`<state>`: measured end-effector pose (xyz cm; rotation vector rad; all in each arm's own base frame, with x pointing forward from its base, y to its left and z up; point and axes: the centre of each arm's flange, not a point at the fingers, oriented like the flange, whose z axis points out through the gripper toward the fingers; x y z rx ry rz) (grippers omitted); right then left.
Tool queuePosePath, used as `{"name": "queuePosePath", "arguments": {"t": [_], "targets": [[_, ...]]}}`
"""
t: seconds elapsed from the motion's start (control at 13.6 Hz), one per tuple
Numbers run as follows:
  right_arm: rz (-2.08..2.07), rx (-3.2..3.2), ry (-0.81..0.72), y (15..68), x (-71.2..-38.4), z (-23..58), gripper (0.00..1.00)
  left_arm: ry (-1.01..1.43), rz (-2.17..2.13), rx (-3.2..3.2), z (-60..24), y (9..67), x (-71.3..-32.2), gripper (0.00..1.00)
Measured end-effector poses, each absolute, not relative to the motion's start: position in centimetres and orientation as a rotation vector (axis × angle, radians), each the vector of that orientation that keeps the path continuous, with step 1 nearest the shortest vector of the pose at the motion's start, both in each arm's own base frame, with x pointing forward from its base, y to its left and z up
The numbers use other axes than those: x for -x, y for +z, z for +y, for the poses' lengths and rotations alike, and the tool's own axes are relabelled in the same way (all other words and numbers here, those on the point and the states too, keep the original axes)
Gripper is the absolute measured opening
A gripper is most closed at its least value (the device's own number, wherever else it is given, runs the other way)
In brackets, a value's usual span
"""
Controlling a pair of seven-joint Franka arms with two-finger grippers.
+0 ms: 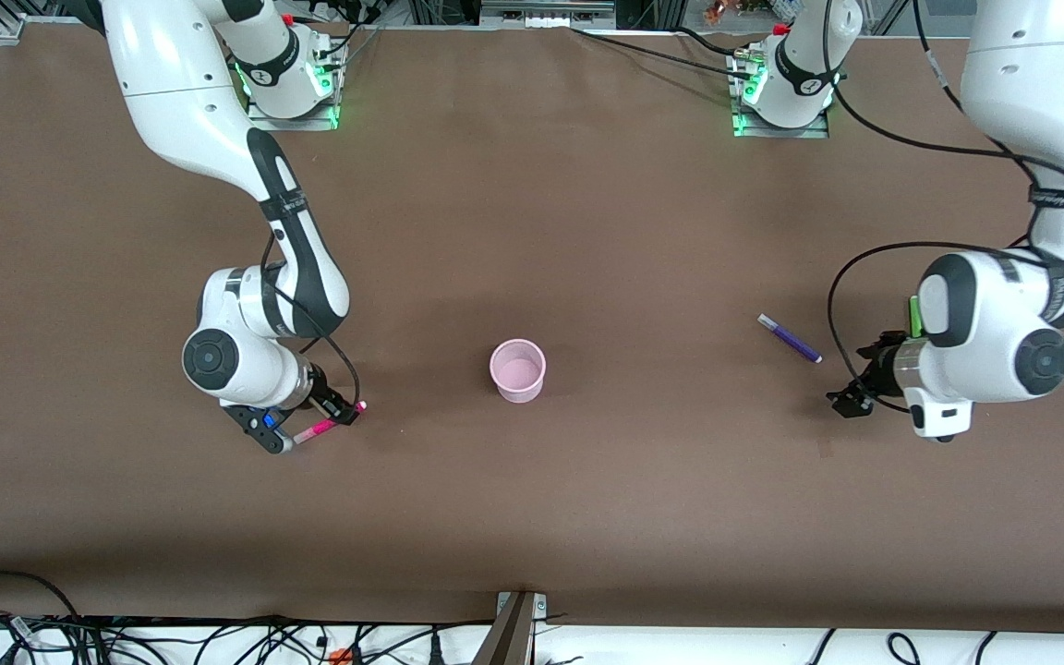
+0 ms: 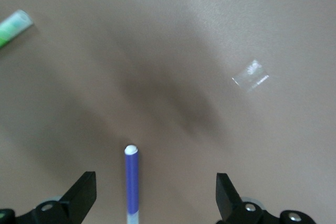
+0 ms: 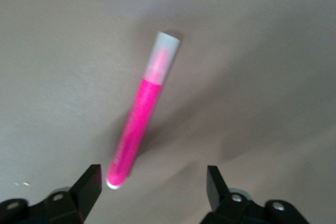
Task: Organize pens into pink holder with both arms
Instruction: 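Grasp the pink marker with the right gripper while the left gripper grasps the purple marker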
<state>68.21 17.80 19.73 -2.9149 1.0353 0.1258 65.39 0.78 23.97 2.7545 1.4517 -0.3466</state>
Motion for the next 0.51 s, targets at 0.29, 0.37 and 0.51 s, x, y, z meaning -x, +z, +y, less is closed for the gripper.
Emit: {"name": "queuePosePath", "arguments": {"t": [0.29, 0.37, 0.51], "targets": [[1.039, 2.908, 0.083, 18.0, -68.9, 18.2, 0.74, -0.32, 1.483, -2.753, 0.3, 19.4, -62.7, 1.0], [1.043, 2.904, 0.084, 17.7, -68.9, 18.2, 0.66, -0.33, 1.484, -2.756, 0.1, 18.8, -62.0, 0.96], [1.063, 2.868, 0.091, 18.0, -69.2, 18.4, 0.4, -0.35, 1.475, -2.765, -0.5, 18.3, -61.1, 0.88]]}}
